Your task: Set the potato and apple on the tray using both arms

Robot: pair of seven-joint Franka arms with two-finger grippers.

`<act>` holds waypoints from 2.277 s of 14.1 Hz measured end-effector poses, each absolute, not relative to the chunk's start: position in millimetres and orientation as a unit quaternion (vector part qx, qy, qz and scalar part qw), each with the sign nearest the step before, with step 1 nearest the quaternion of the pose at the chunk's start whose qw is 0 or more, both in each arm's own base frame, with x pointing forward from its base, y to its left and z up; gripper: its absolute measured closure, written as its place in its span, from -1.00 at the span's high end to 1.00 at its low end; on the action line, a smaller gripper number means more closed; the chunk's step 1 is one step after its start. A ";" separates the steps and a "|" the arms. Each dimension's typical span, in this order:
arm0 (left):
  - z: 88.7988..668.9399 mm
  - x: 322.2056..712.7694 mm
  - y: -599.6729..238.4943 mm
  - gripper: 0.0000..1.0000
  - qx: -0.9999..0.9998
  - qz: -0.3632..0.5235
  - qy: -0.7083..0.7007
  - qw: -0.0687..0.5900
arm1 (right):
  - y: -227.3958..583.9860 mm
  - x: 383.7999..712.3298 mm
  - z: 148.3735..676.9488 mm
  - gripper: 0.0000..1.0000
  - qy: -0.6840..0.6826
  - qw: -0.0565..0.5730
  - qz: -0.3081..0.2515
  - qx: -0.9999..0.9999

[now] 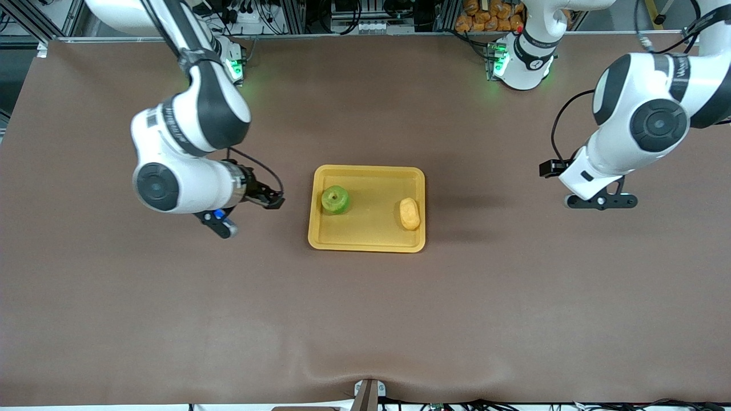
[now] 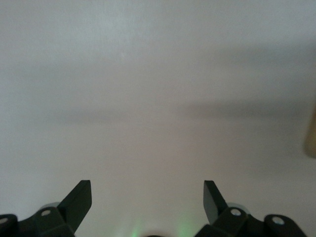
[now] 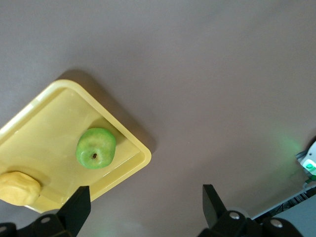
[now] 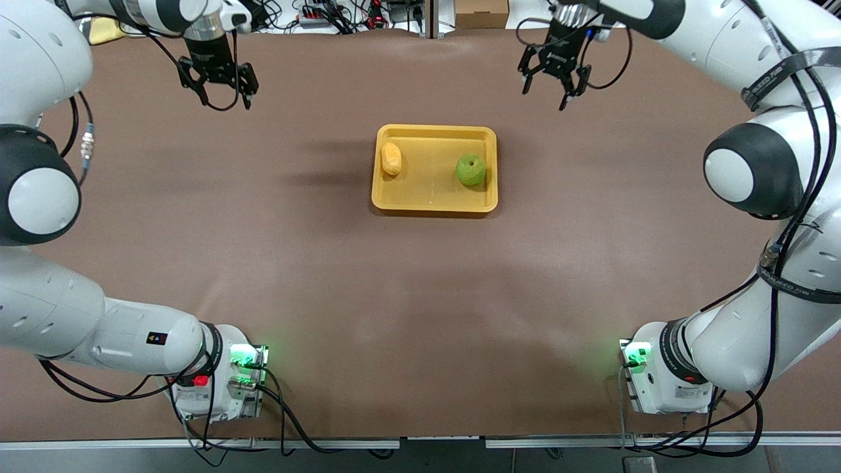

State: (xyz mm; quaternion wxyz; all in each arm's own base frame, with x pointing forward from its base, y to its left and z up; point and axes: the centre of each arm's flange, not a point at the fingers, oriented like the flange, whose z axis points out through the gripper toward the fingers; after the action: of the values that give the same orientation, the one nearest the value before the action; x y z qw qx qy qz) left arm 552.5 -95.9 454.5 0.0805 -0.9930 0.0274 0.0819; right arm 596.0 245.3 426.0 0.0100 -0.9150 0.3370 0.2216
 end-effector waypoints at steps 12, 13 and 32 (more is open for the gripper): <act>614.9 542.3 -77.5 1.00 -0.996 0.002 0.085 0.025 | 100.9 628.3 486.8 1.00 0.210 0.074 0.231 -0.947; 614.6 539.4 -76.4 1.00 -0.996 0.014 0.084 0.026 | 91.2 629.6 489.8 1.00 0.199 0.080 0.226 -0.950; 634.9 538.3 -60.5 1.00 -0.998 0.004 0.065 0.027 | -34.9 560.5 655.4 1.00 0.044 0.012 0.100 -0.994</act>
State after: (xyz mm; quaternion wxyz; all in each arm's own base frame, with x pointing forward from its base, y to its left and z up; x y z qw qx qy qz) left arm 538.3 -60.5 634.9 0.0267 -0.9975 0.0648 0.0037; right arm 560.5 -34.9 655.4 0.0120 -0.9939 0.0445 0.1003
